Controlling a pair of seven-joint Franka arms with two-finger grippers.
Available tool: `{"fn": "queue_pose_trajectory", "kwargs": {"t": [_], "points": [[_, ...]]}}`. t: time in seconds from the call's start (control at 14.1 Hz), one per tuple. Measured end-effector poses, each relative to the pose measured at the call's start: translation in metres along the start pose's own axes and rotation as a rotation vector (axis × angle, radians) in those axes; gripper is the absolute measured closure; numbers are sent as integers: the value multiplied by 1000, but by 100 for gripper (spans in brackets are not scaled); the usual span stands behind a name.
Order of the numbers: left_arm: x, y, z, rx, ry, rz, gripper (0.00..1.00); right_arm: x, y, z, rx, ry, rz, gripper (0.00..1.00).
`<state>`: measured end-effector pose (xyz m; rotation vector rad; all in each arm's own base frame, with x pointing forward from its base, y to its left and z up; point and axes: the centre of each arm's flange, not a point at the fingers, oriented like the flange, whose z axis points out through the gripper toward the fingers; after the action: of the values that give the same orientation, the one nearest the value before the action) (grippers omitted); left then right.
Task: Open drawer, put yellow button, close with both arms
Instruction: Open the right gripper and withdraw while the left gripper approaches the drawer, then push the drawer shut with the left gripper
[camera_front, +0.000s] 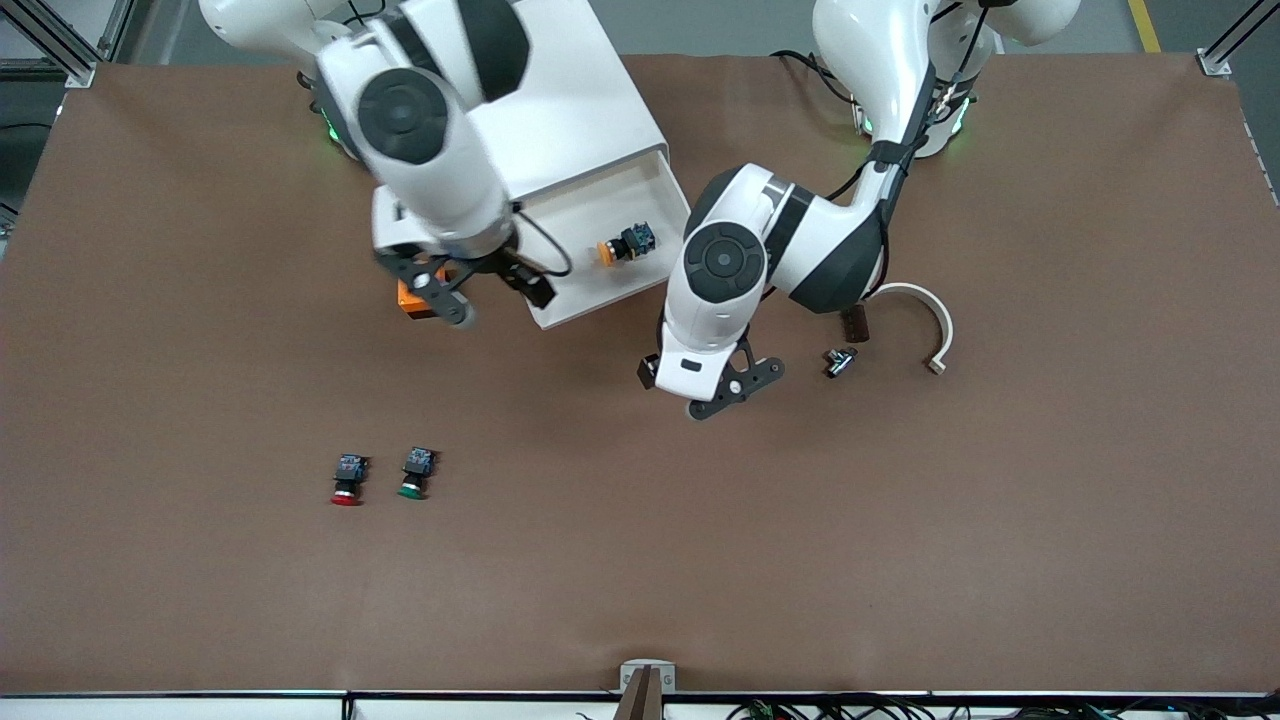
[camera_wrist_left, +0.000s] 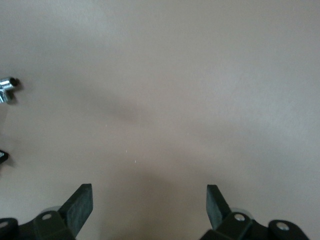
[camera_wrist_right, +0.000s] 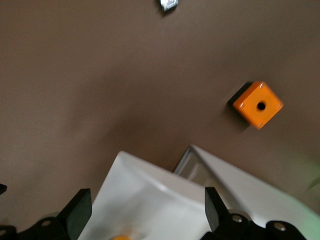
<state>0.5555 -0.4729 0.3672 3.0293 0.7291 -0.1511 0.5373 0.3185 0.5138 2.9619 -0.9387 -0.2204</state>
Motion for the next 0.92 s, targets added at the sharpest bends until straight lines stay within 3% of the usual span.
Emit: {"fn": "queue_pose_trajectory", "kwargs": {"t": [0.5, 0.71, 0.92], "points": [[-70, 19, 5, 15, -9, 42, 0, 155, 160, -67, 41, -47, -357, 0], [-95, 25, 11, 25, -10, 33, 0, 195, 222, -80, 69, -37, -458, 0], [-112, 28, 15, 31, -14, 31, 0, 215, 261, -87, 37, -24, -535, 0]]}}
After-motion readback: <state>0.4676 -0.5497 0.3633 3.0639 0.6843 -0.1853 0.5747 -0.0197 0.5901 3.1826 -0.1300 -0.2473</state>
